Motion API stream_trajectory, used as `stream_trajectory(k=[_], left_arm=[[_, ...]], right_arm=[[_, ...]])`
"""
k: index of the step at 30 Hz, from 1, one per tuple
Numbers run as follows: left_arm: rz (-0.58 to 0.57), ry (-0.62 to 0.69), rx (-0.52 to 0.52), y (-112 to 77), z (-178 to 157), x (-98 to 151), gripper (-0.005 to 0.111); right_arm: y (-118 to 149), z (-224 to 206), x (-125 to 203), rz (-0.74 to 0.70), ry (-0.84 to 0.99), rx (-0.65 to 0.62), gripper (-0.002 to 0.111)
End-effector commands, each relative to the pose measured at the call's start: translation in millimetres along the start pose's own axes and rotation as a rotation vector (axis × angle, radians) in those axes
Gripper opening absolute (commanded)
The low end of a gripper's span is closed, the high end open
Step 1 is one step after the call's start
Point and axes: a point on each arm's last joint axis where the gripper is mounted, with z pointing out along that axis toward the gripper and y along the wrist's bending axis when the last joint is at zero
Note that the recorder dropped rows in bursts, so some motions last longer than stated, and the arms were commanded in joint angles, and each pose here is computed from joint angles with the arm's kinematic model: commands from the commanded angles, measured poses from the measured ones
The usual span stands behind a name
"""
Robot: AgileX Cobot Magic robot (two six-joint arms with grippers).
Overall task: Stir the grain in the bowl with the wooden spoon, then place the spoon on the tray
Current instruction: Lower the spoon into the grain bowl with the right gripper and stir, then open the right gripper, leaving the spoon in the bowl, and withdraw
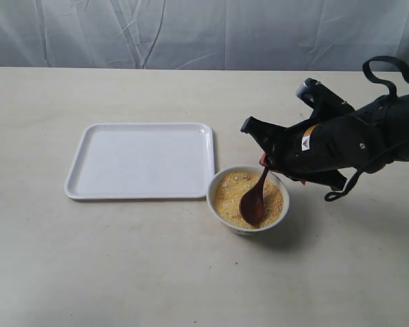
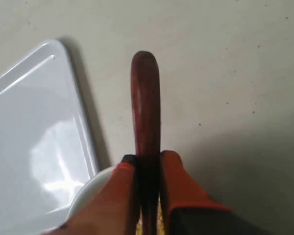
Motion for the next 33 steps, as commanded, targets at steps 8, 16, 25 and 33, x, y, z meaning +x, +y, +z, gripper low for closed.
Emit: stream_trajectory(k=[8, 16, 25, 33], left_arm=[[0.006, -0.009, -0.002, 0.1, 0.0, 0.5, 0.000], [0.006, -0.009, -0.002, 0.1, 0.0, 0.5, 0.000], [0.006, -0.009, -0.002, 0.1, 0.0, 0.5, 0.000], [0.006, -0.009, -0.002, 0.1, 0.0, 0.5, 0.000]], right_arm=[[-0.9, 0.4, 0.5, 0.023, 0.006, 0.005, 0.001], [-0.7, 0.4, 0.4, 0.026, 0.004, 0.003, 0.039], [2.6, -15.2, -3.8, 0.069, -0.004, -0.009, 0.042], [-17.7, -65.4, -35.6, -0.147, -0.021, 0.031, 0.042]])
